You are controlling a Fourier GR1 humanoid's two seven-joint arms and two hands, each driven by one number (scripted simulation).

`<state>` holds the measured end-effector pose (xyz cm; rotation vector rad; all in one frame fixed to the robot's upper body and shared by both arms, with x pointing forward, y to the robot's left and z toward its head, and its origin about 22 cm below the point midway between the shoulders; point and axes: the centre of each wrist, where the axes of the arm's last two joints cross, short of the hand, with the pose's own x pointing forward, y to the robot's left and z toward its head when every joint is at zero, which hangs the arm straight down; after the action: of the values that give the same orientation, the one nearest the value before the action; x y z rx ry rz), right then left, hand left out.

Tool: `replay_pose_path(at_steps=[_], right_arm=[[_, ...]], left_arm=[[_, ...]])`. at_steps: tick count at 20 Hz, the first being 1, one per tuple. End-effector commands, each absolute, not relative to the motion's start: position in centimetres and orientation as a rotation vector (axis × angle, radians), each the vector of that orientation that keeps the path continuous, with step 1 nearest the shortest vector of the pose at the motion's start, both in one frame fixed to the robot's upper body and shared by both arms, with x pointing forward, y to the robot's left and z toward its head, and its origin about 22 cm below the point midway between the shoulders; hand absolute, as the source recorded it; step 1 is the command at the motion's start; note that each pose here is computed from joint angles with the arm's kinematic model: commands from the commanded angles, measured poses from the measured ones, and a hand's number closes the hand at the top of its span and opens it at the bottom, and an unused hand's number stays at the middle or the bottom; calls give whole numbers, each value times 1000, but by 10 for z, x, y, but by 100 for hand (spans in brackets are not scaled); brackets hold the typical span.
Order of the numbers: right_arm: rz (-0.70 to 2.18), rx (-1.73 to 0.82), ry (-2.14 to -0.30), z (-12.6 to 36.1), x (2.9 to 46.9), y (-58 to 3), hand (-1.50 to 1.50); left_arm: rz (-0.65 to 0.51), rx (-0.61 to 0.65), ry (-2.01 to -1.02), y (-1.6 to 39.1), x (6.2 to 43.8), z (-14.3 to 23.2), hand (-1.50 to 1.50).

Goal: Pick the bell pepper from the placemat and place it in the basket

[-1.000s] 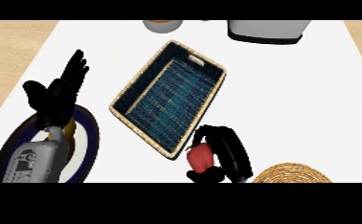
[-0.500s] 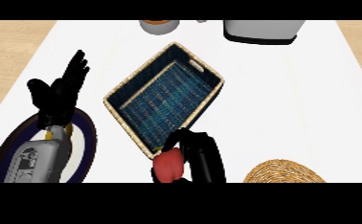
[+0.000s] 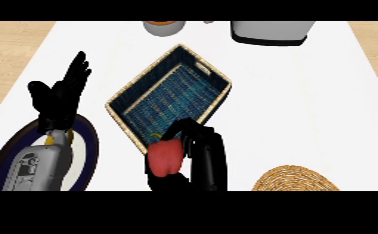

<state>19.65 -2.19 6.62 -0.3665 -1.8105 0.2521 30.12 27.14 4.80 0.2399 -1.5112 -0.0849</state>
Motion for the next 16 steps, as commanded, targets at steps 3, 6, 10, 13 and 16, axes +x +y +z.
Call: replay_pose_path(at_steps=[3,6,10,13,16], right_arm=[[164,-455,-1801,92,226,-11,150],[146,-501,-1778,109,241,-7,150],[207,-638,-1745,125,268,3,150],[203,-698,-1689,144,283,14,150],[239,-787,-1632,162,296,26,150]], left_arm=[[-98,254,-1516,273,304,49,0],[-96,249,-1503,272,303,49,0],[-96,229,-1494,267,303,44,0],[-110,232,-1513,272,307,50,0],[-116,218,-1521,265,311,51,0]])
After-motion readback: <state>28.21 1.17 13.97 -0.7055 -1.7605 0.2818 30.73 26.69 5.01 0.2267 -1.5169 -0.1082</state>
